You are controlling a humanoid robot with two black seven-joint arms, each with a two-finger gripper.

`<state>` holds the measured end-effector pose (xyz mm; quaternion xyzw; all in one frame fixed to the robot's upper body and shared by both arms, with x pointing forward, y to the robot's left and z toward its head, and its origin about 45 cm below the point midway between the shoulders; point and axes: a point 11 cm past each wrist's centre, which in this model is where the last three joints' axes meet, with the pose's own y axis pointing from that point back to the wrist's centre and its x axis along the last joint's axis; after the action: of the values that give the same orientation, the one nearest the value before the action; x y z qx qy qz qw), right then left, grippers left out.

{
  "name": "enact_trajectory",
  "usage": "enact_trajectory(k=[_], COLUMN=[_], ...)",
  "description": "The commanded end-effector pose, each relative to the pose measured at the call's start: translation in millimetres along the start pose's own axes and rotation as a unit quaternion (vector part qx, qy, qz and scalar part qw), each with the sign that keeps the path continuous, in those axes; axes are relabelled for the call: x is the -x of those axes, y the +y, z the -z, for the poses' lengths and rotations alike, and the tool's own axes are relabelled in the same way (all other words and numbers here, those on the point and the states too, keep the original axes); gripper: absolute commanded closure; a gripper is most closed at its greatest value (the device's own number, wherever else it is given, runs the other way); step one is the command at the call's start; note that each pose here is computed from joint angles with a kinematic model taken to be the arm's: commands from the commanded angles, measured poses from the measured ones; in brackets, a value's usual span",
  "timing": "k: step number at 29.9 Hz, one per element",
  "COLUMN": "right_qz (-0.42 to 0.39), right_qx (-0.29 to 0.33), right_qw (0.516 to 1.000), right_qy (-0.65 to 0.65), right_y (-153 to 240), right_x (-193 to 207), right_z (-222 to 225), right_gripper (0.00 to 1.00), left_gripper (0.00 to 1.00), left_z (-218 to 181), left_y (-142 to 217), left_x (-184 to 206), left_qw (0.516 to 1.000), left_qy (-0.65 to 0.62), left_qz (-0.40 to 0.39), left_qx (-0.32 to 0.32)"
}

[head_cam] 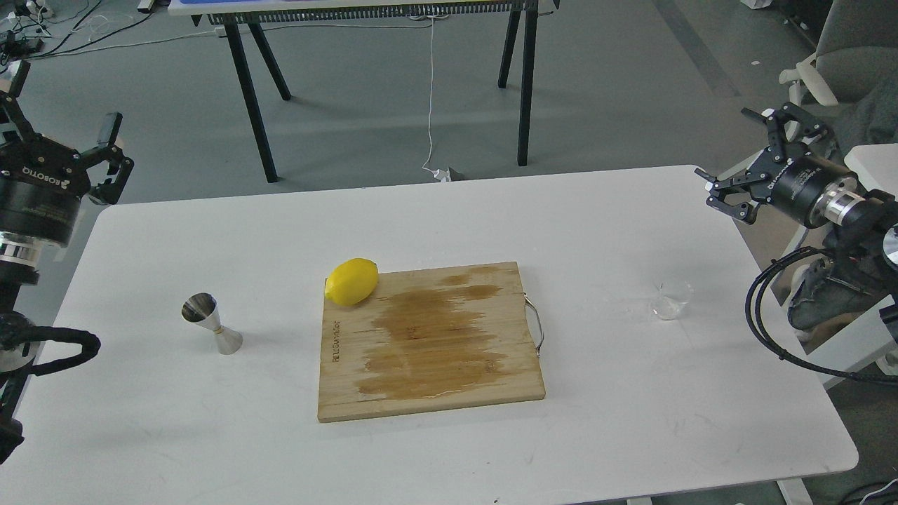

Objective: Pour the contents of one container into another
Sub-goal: 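Lower the left gripper toward the metal jigger on the table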

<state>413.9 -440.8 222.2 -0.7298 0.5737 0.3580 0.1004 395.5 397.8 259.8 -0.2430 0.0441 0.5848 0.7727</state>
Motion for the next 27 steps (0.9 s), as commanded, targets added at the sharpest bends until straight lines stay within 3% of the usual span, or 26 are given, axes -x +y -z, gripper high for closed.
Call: enact_trajectory(k=[1, 13, 19, 27], right_qz=[0.001, -0.001, -0.004, -0.006], right_qx=[0.000, -0.003, -0.012, -0.010], right_qw=[1.000, 1.000, 1.000, 1.000], right_qy=[-0.001, -0.002, -0.003, -0.006], right_y=[-0.2, 1.7, 6.8, 7.9], right_x=[0.4, -1.4, -4.4, -6.9], right_z=[0.0, 1.5, 7.3, 4.0], right_gripper=[0.00, 0.00, 0.00, 0.00], left_gripper=[0.01, 0.01, 0.01, 0.01], left_z=[0.6, -0.8, -37.4, -51.0], left_y=[-0.2, 5.6, -26.2, -49.7], left_x=[0.7, -27.9, -12.7, 31.2], left_qw=[1.000, 0.998, 0.991, 0.927], left_qy=[0.001, 0.022, -0.130, -0.335], left_qz=[0.000, -0.053, 0.026, 0.157], left_qx=[0.002, 0.005, -0.007, -0.064])
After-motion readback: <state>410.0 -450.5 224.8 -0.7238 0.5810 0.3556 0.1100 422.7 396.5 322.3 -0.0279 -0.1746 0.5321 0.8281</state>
